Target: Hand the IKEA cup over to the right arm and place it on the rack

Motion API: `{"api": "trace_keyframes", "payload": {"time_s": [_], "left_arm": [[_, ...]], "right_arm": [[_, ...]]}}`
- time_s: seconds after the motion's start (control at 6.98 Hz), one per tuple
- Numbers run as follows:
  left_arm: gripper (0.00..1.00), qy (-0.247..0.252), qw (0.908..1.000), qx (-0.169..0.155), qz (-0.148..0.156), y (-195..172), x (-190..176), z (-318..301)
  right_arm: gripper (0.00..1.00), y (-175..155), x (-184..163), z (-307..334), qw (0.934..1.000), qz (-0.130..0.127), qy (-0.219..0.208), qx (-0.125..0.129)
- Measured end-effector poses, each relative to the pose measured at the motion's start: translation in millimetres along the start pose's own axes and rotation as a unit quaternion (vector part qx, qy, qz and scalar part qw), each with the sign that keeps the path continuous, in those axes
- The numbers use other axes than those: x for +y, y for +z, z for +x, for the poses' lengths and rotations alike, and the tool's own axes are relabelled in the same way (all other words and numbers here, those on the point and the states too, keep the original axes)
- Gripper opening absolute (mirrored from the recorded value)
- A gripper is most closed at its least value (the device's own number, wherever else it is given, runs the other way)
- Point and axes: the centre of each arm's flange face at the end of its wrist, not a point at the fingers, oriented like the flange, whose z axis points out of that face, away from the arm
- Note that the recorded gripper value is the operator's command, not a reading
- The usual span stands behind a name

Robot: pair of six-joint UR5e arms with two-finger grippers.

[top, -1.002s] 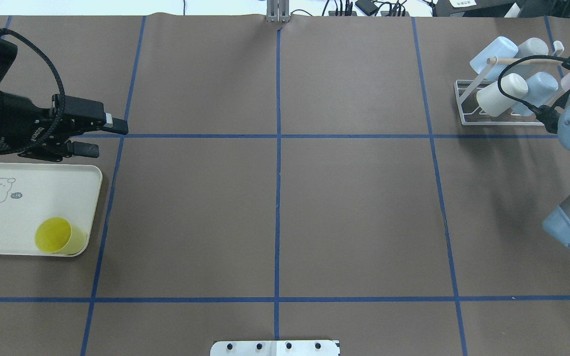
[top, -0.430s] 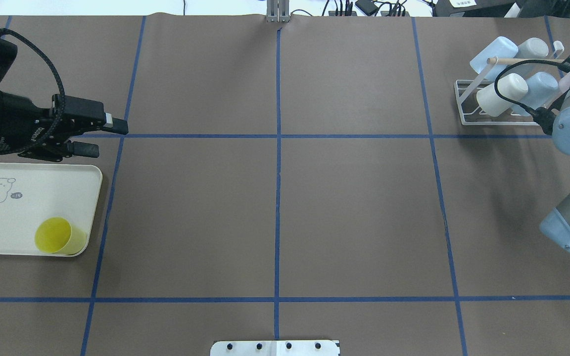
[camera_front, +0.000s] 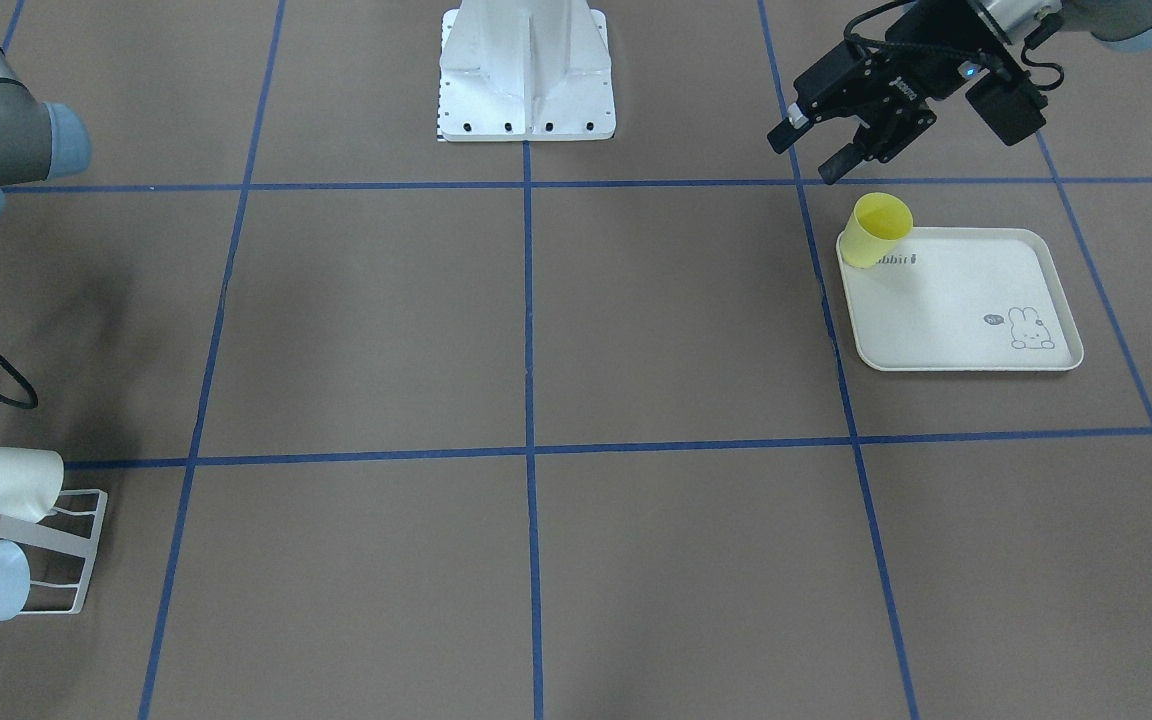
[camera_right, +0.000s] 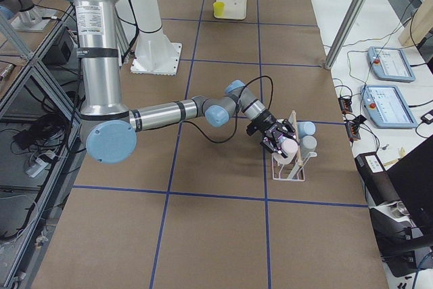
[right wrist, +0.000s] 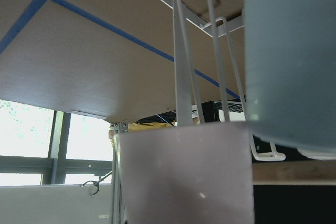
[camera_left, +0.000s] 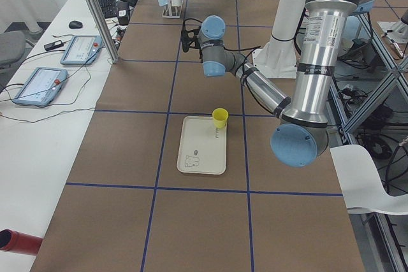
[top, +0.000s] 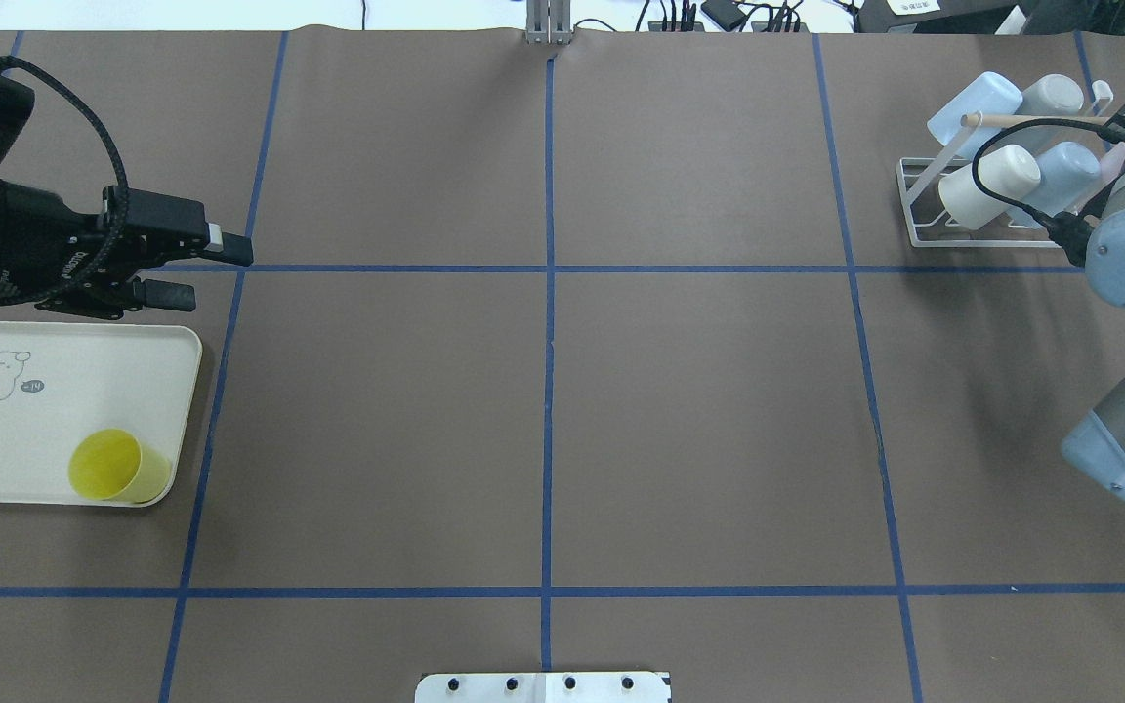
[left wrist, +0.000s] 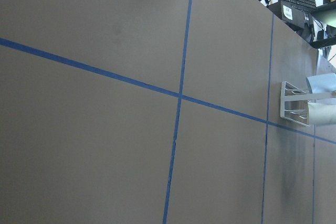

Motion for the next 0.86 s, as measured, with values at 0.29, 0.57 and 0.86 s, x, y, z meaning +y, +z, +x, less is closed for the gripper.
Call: {"api": "trace_keyframes", "payload": {"time_s": [0.29,0.57,0.86], "left_arm": [[1.00,0.000,1.0000,0.000,0.000,0.3,-0.2,-0.3],[1.00,0.000,1.0000,0.000,0.000,0.3,-0.2,-0.4],[1.00,0.000,1.0000,0.000,0.000,0.1,-0.1,-0.1]], "right_arm": [[0.37,-0.3,-0.8,4.7,1.0000,0.000,-0.001,0.002],[0.99,0.7,-1.9,5.3,1.0000,0.000,-0.003,0.001],[1.00,0.1,-1.6,7.4,1.0000,0.001,0.003,0.003]]}}
